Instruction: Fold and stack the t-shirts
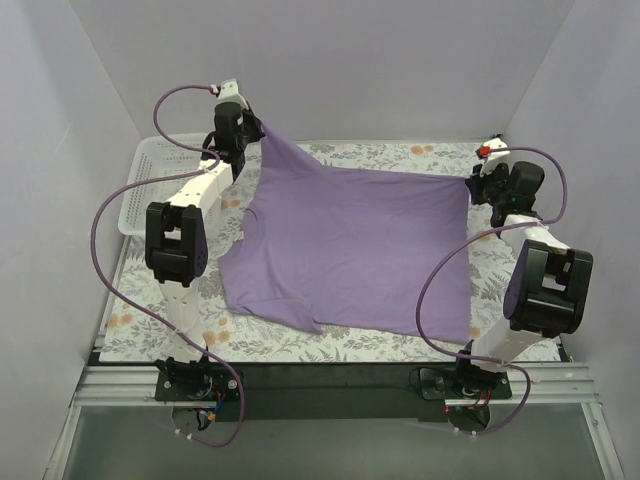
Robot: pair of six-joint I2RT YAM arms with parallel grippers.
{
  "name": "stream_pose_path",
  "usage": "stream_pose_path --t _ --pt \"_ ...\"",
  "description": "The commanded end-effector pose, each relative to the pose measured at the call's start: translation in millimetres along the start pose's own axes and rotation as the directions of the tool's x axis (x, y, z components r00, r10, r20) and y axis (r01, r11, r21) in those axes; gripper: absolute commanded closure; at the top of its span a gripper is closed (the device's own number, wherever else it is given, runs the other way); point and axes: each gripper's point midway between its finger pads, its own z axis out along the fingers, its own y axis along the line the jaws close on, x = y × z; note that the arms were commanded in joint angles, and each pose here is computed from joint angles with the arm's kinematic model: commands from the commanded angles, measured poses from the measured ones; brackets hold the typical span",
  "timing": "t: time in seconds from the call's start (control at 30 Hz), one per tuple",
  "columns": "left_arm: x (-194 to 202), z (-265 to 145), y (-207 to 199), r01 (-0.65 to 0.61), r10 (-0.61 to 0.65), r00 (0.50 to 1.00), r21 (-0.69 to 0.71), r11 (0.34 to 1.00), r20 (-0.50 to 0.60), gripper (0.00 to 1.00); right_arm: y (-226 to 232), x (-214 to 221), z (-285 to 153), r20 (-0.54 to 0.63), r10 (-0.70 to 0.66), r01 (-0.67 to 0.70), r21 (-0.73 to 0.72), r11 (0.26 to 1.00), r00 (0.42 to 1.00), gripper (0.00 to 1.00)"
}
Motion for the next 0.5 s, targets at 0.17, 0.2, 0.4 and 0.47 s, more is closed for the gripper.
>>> stream_pose_path --t 0.17,0.2,0.4,0.47 --pt "11.8 0.7 0.2 0.014 -0.012 0.999 0.044 0.999 -0.046 1.0 -3.3 -23.0 8.5 0.071 0.013 -0.012 -0.01 1.0 0.997 0.99" --pt "14.9 -0.8 -5.3 0.014 -0.009 0.998 0.078 0.997 -0.062 1.0 -3.0 -21.7 6.8 0.068 0.012 -0.012 -0.005 1.0 0.998 0.99" --pt "-2.2 -23.4 -22.3 0.022 -0.014 0.998 0.147 0.989 -0.058 1.0 6.6 -37.6 -15.7 0.099 -0.055 0.058 -0.021 0.998 0.994 0.99" --pt "-15.7 -40.8 -30.5 0.033 -0.026 0.999 0.178 0.984 -0.039 1.0 31.9 -27.5 -32.1 0.061 -0.07 0.077 -0.115 0.99 0.996 0.99"
